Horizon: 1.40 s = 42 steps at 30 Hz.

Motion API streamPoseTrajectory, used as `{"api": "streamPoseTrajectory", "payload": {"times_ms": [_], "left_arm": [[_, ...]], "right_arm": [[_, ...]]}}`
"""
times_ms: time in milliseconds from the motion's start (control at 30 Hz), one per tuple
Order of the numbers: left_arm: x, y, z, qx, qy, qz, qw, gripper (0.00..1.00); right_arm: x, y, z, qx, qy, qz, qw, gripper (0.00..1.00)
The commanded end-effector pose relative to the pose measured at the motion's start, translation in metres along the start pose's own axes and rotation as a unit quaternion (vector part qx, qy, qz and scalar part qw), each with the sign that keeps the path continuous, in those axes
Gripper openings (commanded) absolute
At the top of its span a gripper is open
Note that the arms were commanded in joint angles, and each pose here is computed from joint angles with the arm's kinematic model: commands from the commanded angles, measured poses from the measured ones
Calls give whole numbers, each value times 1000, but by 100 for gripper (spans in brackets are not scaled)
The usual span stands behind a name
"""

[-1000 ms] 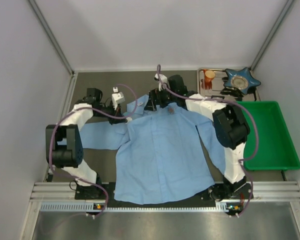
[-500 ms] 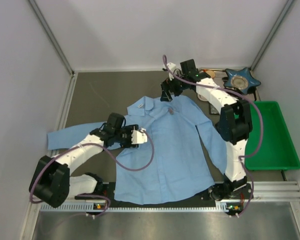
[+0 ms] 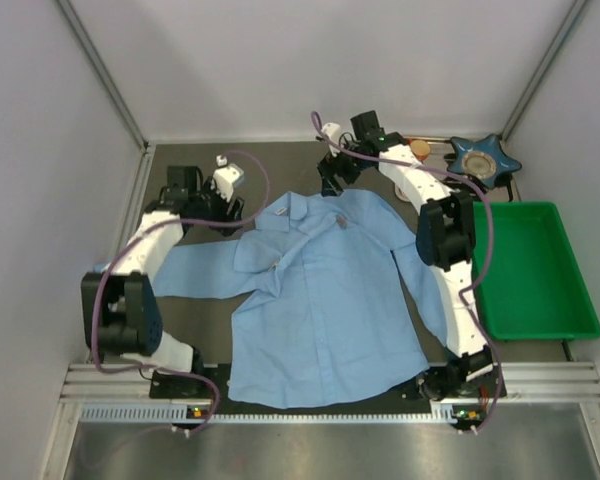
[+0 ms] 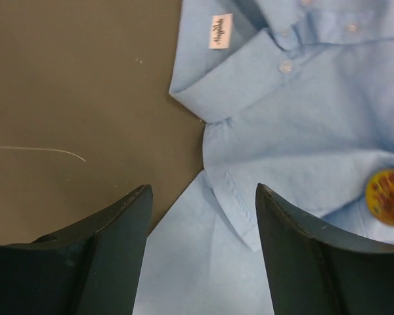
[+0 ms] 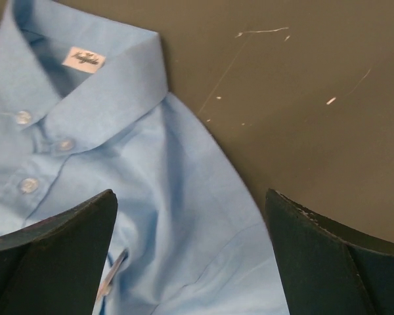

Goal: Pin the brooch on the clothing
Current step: Flatten out the clothes at the center of the board.

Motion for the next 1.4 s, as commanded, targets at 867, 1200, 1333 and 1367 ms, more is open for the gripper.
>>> {"api": "streamPoseTrajectory", "payload": {"times_ms": [867,1200,1333,1367], "left_arm": [[65,15,70,57,137,-355,923,61],[66,17,76,65,140,-363,919,57],[65,17,78,69,140,-366,917,54],[65,18,79,70,140,-367,917,54]], "right_arm": [[27,-30,30,80,67,21,994,64],[-4,-27,4,41,-13,56,998,71],[-1,-34,-2,44,-19,65,997,71],[2,-37,-2,51,-14,66,996,70]]}}
Point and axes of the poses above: each gripper's point midway between its finger pads, its own z axis out along the fingers, its own y axis along the line the jaws close on, x = y × z, the point moved 6 cm from there along -z, back along the fingers, and after that the axes turned 13 degrees about -z, right-handed, at the moved point
